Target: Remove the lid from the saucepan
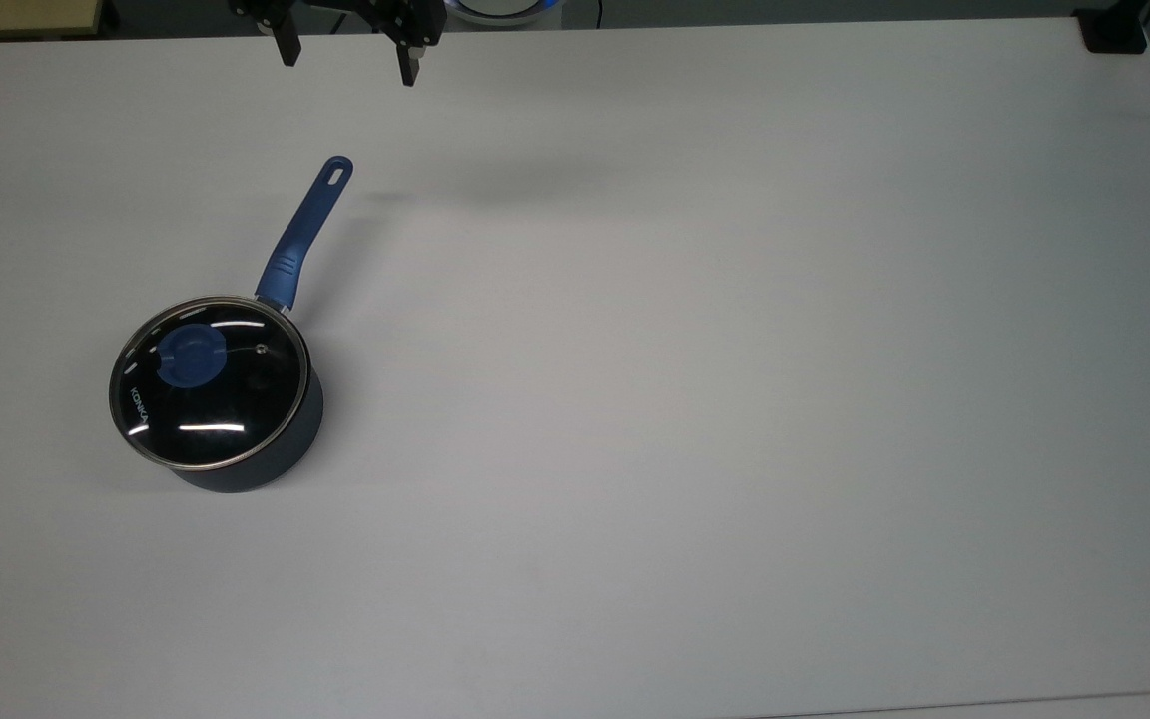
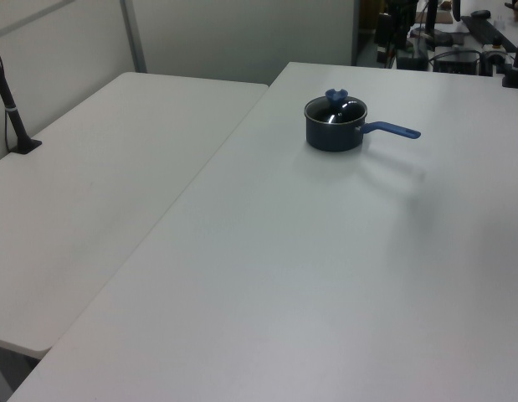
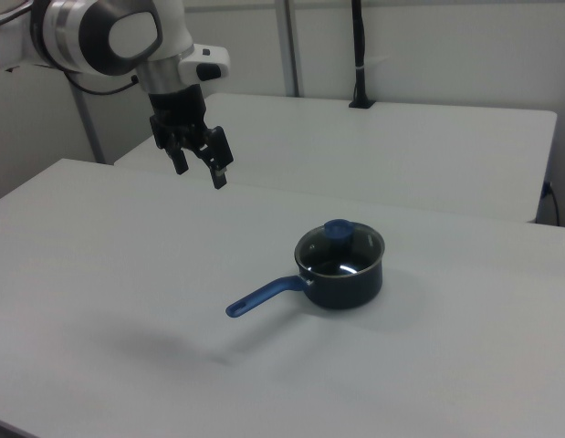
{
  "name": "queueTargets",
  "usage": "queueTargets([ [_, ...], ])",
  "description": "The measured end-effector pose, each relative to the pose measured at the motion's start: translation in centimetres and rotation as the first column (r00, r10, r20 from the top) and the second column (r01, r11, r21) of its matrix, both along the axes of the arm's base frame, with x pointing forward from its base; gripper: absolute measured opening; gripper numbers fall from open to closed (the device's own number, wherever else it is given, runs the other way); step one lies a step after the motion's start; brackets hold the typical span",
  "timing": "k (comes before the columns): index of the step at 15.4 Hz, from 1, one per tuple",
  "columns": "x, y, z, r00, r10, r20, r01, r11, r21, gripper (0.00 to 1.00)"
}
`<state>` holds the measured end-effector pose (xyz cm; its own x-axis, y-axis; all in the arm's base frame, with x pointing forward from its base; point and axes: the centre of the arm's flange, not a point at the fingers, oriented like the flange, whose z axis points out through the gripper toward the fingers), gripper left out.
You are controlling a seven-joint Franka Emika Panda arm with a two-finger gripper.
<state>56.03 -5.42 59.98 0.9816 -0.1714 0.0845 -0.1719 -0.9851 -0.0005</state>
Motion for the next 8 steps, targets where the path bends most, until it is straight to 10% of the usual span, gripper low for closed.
queueTargets([
  [8,1.6,-5.6,-0.7,0.989,-0.1,0.108,0.102,0.995,-0.013,1.0],
])
